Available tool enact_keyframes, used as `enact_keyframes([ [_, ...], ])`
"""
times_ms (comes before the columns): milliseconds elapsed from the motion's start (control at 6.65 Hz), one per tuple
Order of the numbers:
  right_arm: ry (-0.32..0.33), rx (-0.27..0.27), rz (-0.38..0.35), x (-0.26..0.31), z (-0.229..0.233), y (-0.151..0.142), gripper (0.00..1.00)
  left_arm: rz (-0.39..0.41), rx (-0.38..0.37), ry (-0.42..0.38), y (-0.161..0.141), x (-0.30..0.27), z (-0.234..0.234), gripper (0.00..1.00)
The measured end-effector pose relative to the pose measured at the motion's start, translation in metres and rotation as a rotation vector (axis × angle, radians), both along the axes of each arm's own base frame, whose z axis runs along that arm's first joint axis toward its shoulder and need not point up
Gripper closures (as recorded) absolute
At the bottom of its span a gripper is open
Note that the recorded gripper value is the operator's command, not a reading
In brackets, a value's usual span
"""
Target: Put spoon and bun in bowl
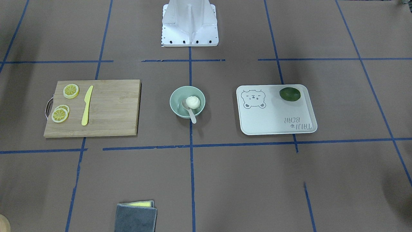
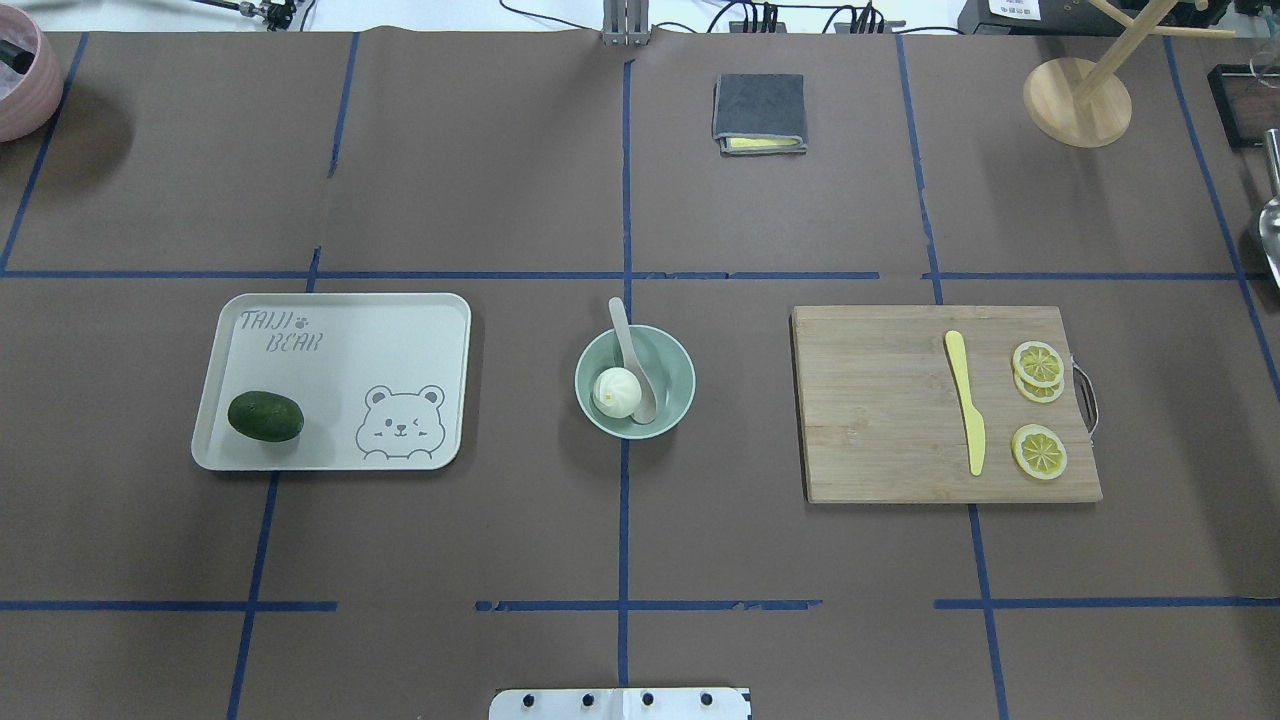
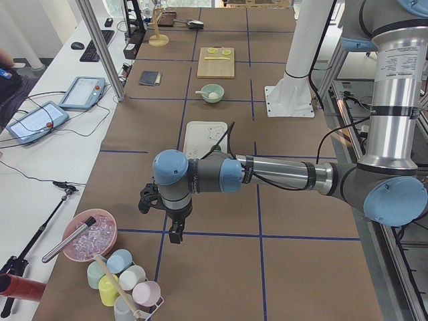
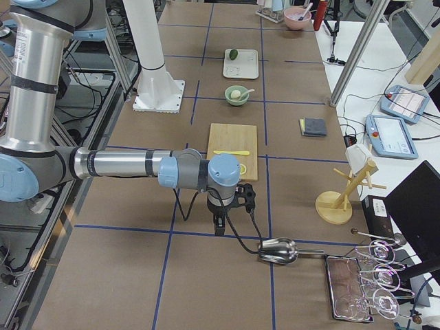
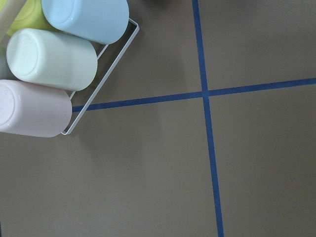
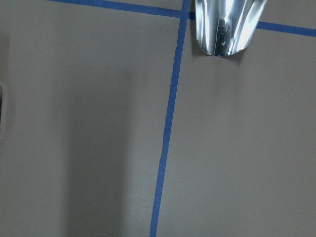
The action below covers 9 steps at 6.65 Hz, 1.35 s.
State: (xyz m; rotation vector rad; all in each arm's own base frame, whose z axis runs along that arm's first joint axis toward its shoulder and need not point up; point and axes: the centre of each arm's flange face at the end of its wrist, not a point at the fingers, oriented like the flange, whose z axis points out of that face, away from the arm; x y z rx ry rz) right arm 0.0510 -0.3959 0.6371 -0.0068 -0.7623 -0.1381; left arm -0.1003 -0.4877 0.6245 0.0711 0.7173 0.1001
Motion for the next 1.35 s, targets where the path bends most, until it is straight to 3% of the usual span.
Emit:
enact_keyframes([
  [1354, 0.0, 0.006, 0.001, -0.0001, -0.0022, -0.0041, 0.0, 0.004, 0.01, -0.001, -0.0017, 0.0021, -0.0027, 0.0],
])
